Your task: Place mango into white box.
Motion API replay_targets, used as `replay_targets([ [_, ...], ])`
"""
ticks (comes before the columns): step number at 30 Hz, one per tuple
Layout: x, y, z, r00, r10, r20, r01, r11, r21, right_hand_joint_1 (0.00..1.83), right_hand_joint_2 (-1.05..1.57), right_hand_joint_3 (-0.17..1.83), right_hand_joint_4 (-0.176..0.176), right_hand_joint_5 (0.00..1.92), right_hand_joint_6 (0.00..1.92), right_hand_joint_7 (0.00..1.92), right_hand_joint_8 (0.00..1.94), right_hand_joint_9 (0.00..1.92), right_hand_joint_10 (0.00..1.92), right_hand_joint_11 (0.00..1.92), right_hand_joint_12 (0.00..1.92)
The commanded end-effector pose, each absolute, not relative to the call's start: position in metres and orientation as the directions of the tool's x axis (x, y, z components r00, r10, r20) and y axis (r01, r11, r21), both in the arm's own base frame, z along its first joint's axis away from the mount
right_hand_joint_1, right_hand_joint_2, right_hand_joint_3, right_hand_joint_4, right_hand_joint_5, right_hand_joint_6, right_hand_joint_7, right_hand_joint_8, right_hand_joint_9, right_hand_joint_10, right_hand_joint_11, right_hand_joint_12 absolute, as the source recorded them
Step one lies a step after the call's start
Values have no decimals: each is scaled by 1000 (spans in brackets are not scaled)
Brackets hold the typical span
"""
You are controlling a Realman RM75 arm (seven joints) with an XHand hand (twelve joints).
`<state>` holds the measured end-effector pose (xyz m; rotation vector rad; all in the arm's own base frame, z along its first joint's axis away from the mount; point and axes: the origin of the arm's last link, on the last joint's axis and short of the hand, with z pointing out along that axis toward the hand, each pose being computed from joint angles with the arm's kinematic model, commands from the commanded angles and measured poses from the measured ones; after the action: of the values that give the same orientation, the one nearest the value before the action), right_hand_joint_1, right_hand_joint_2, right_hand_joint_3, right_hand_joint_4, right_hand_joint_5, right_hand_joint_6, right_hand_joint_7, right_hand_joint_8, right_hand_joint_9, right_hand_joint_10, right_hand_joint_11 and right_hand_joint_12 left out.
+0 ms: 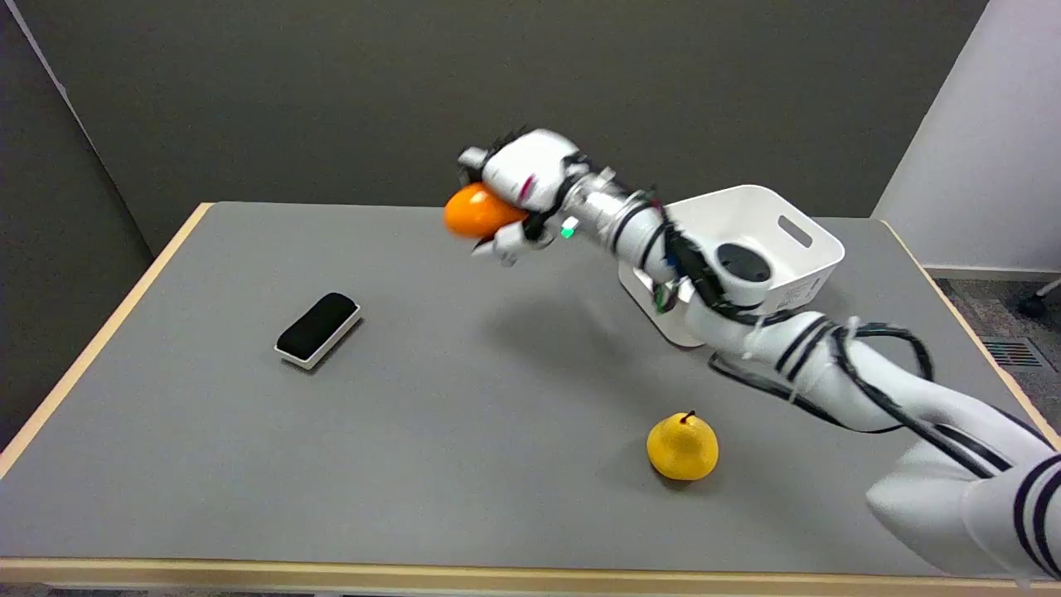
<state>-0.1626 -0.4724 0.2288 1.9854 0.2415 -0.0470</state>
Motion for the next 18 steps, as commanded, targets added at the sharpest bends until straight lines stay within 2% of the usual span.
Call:
replay_targets([
  [1,-40,-411,394,834,310,-458,386,266,883,1185,1109,333,-176,678,1467,729,1496,869,1431,880,1921],
  [5,-47,-392,438,854,225,-468,364,383,849,1187,1112,324,-176,681,1462,732,1488,865,1424,888,1921],
  [8,-65,-378,464,878,156,-452,353,428,832,1188,1111,321,-176,684,1457,736,1481,865,1423,893,1921],
  [10,-65,-365,433,900,236,-367,274,350,896,1188,1111,321,-176,684,1457,736,1480,865,1423,898,1921],
  [11,-87,-368,478,894,94,-439,357,444,822,1188,1111,320,-176,685,1457,736,1480,865,1423,901,1921],
  [17,-132,-363,477,913,-1,-408,375,395,839,1188,1110,321,-176,685,1456,737,1479,868,1424,908,1921],
  [18,-139,-363,474,918,-9,-397,370,379,848,1195,1099,331,-176,661,1437,787,1464,883,1398,905,1921],
])
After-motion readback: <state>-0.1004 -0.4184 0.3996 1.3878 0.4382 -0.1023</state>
